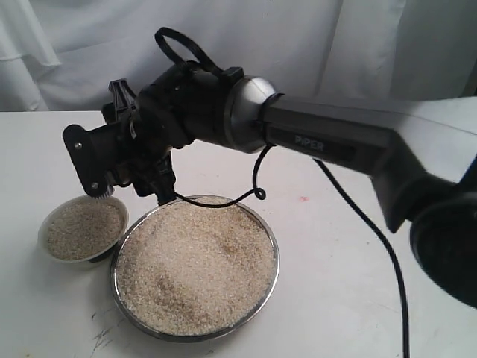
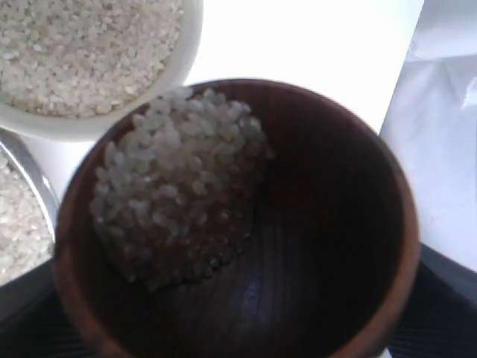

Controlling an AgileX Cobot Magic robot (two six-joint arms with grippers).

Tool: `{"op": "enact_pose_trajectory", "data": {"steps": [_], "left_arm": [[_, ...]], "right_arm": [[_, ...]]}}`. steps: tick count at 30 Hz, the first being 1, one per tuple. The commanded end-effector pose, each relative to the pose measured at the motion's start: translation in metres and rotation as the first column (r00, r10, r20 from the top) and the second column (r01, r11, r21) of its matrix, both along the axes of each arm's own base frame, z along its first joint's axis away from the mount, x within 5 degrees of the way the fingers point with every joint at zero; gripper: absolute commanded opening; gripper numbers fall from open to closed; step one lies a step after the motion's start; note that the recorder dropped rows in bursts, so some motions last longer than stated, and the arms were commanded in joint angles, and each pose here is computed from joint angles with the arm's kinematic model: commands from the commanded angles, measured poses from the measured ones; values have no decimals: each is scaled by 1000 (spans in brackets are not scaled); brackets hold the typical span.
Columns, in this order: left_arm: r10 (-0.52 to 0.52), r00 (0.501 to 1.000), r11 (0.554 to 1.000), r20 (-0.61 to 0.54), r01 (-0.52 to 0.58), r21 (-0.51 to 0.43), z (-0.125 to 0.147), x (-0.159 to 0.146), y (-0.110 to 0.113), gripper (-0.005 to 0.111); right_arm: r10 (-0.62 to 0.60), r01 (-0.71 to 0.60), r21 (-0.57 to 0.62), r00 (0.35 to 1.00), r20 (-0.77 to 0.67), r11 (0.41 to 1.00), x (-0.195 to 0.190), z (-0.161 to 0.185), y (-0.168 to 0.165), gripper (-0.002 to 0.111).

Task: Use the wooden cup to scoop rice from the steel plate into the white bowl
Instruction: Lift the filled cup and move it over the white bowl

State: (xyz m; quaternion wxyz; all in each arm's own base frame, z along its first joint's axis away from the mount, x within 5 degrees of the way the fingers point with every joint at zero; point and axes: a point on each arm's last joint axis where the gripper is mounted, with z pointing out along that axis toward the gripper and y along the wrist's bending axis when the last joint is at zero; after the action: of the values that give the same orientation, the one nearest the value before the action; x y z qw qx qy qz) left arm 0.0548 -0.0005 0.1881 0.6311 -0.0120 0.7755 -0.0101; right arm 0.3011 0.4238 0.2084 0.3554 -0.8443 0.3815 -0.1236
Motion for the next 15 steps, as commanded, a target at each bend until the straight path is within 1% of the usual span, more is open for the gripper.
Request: {"op": "enact_pose_trajectory", "data": {"steps": [1,5,10,15], "left_arm": [[-1,1000,1000,7,1,-4,-1,0,0,0],[-1,1000,1000,7,1,-4,-1,0,0,0],[-1,1000,1000,7,1,-4,-1,0,0,0],[-1,1000,1000,7,1,-4,-1,0,0,0]], "right_arm": [[34,-33,-24,999,38,999,1,-14,12,0],[64,-62,-36,995,71,997,-2,-26,22,0],[103,-101,-25,987,122,995,-7,-29,31,0],[165,-154,-64,960,228,986,-6,-27,35,0]]}}
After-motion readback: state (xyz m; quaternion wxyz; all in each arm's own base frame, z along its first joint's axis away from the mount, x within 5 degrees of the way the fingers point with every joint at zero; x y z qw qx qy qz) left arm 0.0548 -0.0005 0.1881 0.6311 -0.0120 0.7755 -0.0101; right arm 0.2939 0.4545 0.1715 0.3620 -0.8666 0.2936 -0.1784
